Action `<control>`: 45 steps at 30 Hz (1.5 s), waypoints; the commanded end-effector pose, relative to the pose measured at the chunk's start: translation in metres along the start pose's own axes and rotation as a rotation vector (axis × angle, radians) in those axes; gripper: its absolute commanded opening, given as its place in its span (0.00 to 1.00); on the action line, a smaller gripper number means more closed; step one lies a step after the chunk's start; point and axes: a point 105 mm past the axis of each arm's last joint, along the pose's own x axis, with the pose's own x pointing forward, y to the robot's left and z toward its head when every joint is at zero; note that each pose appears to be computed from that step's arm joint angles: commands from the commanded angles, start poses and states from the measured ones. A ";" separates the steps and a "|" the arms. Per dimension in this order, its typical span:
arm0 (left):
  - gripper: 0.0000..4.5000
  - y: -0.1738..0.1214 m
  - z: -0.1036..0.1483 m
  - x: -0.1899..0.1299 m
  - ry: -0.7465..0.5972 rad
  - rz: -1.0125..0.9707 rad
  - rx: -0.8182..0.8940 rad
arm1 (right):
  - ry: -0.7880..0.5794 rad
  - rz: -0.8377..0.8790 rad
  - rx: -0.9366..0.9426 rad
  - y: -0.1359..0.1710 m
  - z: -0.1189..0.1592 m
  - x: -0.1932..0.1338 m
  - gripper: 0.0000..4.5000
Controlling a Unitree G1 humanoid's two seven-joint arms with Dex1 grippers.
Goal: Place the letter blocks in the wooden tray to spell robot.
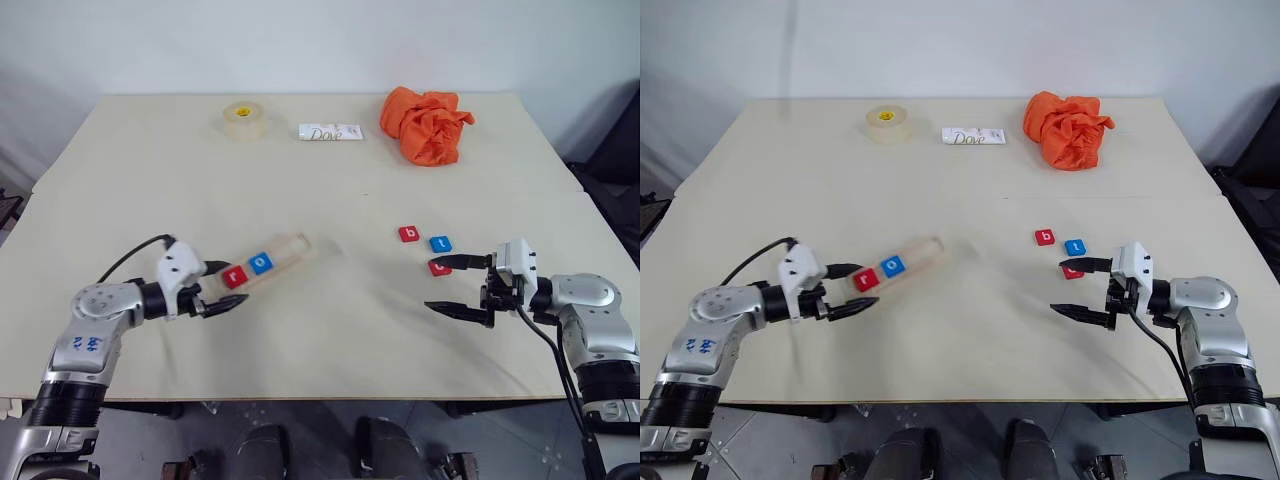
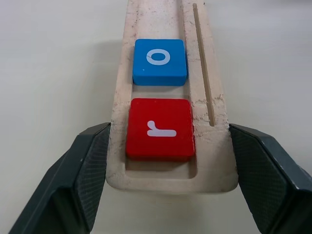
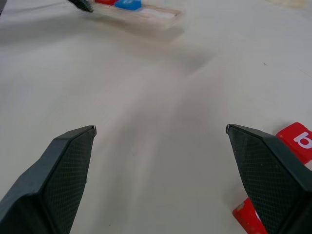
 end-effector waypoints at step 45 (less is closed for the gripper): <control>0.99 -0.022 0.036 -0.012 -0.413 -0.157 0.114 | 0.022 -0.670 0.251 -0.002 0.013 -0.027 1.00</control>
